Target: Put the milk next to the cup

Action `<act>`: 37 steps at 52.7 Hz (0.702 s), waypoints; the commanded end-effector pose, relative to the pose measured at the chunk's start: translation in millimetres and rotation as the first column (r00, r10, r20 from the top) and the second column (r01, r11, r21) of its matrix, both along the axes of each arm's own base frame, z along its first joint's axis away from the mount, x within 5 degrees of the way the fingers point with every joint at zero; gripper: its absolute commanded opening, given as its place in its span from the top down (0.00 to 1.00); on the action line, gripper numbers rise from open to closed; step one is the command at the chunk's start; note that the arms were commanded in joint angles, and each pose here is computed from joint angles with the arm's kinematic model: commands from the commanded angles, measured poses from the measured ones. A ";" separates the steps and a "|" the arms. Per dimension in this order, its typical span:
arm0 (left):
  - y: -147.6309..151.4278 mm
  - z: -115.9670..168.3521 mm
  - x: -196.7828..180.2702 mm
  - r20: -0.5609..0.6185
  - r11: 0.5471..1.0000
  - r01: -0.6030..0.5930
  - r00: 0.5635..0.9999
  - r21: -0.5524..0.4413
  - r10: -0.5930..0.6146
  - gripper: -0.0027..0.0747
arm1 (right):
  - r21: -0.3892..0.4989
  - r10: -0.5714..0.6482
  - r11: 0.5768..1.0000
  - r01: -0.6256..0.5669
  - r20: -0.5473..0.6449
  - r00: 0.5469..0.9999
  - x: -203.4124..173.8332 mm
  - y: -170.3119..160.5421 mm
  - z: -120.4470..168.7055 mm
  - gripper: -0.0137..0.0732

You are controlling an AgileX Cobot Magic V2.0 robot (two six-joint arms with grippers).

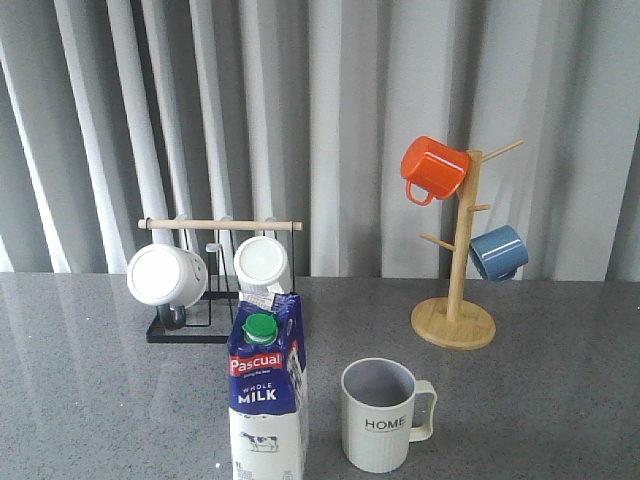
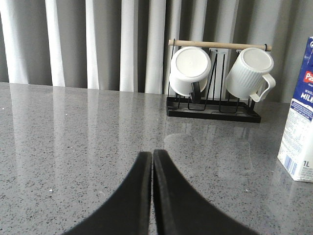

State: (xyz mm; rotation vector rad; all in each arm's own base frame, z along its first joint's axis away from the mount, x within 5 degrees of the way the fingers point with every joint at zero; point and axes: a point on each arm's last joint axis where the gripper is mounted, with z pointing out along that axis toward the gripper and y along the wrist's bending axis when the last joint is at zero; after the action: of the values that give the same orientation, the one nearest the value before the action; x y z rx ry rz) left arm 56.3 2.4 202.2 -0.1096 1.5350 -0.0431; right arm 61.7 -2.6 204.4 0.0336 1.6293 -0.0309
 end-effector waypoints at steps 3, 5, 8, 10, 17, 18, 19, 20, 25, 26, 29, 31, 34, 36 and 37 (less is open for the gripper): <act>0.3 12.6 -2.2 0.103 1.000 -0.004 0.995 -0.003 0.005 0.97 | 0.018 -0.005 1.000 0.003 0.100 0.995 -3.8 0.0 5.9 0.85; 0.3 12.6 -2.2 0.103 1.000 -0.004 0.995 -0.003 0.005 0.97 | 0.031 -0.006 1.000 0.003 0.102 0.995 -4.6 0.0 3.5 0.85; 0.3 12.6 -2.2 0.103 1.000 -0.004 0.995 -0.003 0.005 0.97 | 0.042 -0.007 0.999 0.003 0.105 0.994 -5.5 0.0 0.1 0.85; 0.3 12.6 -2.2 0.103 1.000 -0.004 0.995 -0.003 0.005 0.97 | 0.041 -0.007 0.999 0.002 0.108 0.994 -5.9 0.1 -2.6 0.85; 0.3 12.6 -2.2 0.103 1.000 -0.004 0.995 -0.003 0.005 0.97 | 0.033 -0.006 0.999 0.002 0.114 0.993 -5.6 0.1 -3.9 0.85; 0.3 12.6 -2.2 0.103 1.000 -0.004 0.995 -0.003 0.005 0.97 | 0.030 -0.005 1.000 0.002 0.115 0.993 -5.6 0.1 -3.8 0.85; 0.3 12.6 -2.2 0.103 1.000 -0.004 0.995 -0.003 0.005 0.97 | 0.025 -0.005 1.000 0.002 0.115 0.993 -5.6 0.1 -3.8 0.85; 0.3 12.6 -2.2 0.103 1.000 -0.004 0.995 -0.003 0.005 0.97 | 0.019 -0.005 1.000 0.003 0.116 0.993 -5.7 0.1 -3.7 0.85; 0.3 12.6 -2.2 0.103 1.000 -0.004 0.995 -0.003 0.005 0.97 | 0.004 -0.004 1.000 0.004 0.115 0.993 -5.7 0.1 -3.7 0.85; 0.3 12.6 -2.2 0.103 1.000 -0.004 0.995 -0.003 0.005 0.97 | 0.004 -0.004 1.000 0.004 0.115 0.993 -5.7 0.1 -3.7 0.85; 0.3 12.6 -2.2 0.103 1.000 -0.004 0.995 -0.003 0.005 0.97 | 0.005 -0.004 1.000 0.004 0.115 0.993 -5.7 0.1 -3.7 0.85; 0.3 12.6 -2.2 0.103 1.000 -0.004 0.995 -0.003 0.005 0.97 | 0.007 -0.004 1.000 0.004 0.115 0.993 -5.7 0.1 -3.7 0.85; 0.3 12.6 -2.2 0.103 1.000 -0.004 0.995 -0.003 0.005 0.97 | 0.008 -0.004 1.000 0.004 0.115 0.993 -5.7 0.1 -3.7 0.85; 0.3 12.6 -2.2 0.103 1.000 -0.004 0.995 -0.003 0.005 0.97 | 0.008 -0.004 1.000 0.004 0.114 0.993 -5.6 0.1 -3.7 0.85; 0.3 12.6 -2.2 0.103 1.000 -0.004 0.995 -0.003 0.005 0.97 | 0.008 -0.004 1.000 0.004 0.114 0.993 -5.6 0.1 -3.7 0.85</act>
State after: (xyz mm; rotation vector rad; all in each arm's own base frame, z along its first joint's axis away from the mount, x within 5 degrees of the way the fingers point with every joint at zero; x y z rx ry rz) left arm 56.3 2.4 202.2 -0.1096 1.5350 -0.0431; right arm 56.6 -2.7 196.1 0.0553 1.5970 -0.0144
